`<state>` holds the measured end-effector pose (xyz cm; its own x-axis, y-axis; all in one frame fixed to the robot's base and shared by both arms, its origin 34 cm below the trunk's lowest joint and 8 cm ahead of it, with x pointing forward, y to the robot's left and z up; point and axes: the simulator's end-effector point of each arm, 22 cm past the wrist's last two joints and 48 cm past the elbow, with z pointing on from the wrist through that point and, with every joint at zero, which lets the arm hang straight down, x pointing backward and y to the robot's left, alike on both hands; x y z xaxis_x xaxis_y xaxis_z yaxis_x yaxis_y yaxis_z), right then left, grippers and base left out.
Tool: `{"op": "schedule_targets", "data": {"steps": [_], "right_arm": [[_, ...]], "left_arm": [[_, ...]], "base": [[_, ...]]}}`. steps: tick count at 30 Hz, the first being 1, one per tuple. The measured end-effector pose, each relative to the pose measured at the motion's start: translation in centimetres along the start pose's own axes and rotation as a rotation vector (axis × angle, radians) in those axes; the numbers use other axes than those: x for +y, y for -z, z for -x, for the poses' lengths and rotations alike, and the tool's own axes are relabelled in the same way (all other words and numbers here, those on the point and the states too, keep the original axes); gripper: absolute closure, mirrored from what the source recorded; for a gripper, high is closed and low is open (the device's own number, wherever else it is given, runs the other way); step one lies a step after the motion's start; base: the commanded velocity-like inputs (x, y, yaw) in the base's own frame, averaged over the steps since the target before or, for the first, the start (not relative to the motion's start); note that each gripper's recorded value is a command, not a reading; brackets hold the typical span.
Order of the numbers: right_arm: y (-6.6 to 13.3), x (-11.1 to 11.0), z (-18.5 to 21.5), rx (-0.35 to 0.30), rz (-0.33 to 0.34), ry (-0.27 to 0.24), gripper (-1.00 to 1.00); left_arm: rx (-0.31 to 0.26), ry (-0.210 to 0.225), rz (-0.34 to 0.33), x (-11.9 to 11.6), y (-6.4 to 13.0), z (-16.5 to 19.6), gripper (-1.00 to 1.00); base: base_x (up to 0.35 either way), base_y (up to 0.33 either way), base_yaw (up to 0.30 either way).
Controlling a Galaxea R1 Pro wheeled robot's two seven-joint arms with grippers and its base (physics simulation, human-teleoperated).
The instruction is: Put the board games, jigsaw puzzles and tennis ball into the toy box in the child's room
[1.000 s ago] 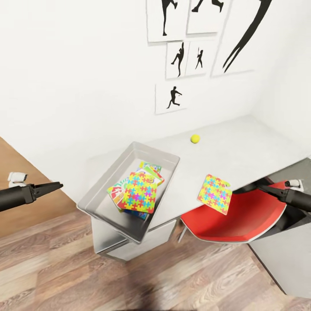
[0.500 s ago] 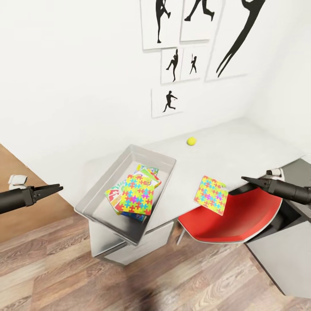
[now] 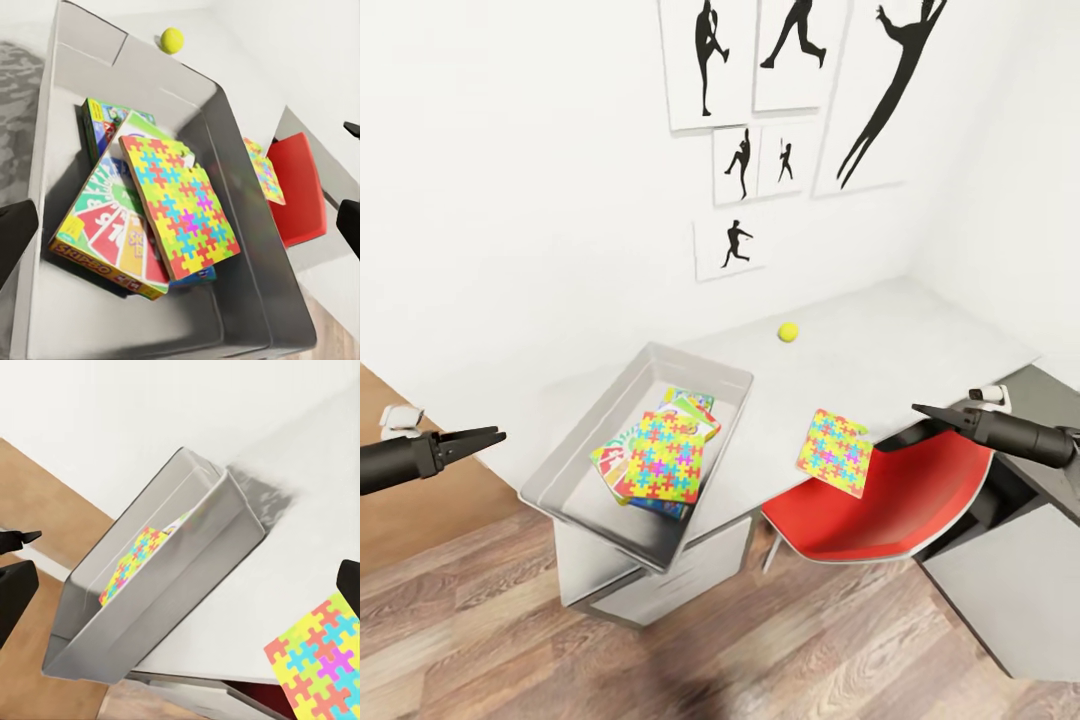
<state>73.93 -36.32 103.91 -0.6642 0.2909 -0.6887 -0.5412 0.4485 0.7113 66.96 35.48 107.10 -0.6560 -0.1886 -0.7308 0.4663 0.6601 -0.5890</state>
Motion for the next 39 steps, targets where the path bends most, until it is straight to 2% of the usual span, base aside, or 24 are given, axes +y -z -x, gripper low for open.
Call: {"op": "schedule_targets", "data": {"steps": [11, 24, 39], "right_arm": [[0.5, 0.6, 0.1, -0.005, -0.002, 0.008, -1.0], [1.4, 1.1, 0.3, -0.01, -0.01, 0.019, -1.0], [2.4, 1.4, -1.2, -0.001, -0.021, 0.023, -1.0]], "left_arm": [[-0.016, -0.017, 0.006, -0.3, 0.7, 0.6, -1.0], [-0.096, -0.033, 0.059, 0.6, 4.0, 1.7, -1.0], [-0.105, -0.058, 0.084, 0.6, 6.1, 1.9, -1.0]], "base": [[0.0, 0.0, -0.116], [0.0, 0.0, -0.134], [0.0, 0.0, -0.137]]}}
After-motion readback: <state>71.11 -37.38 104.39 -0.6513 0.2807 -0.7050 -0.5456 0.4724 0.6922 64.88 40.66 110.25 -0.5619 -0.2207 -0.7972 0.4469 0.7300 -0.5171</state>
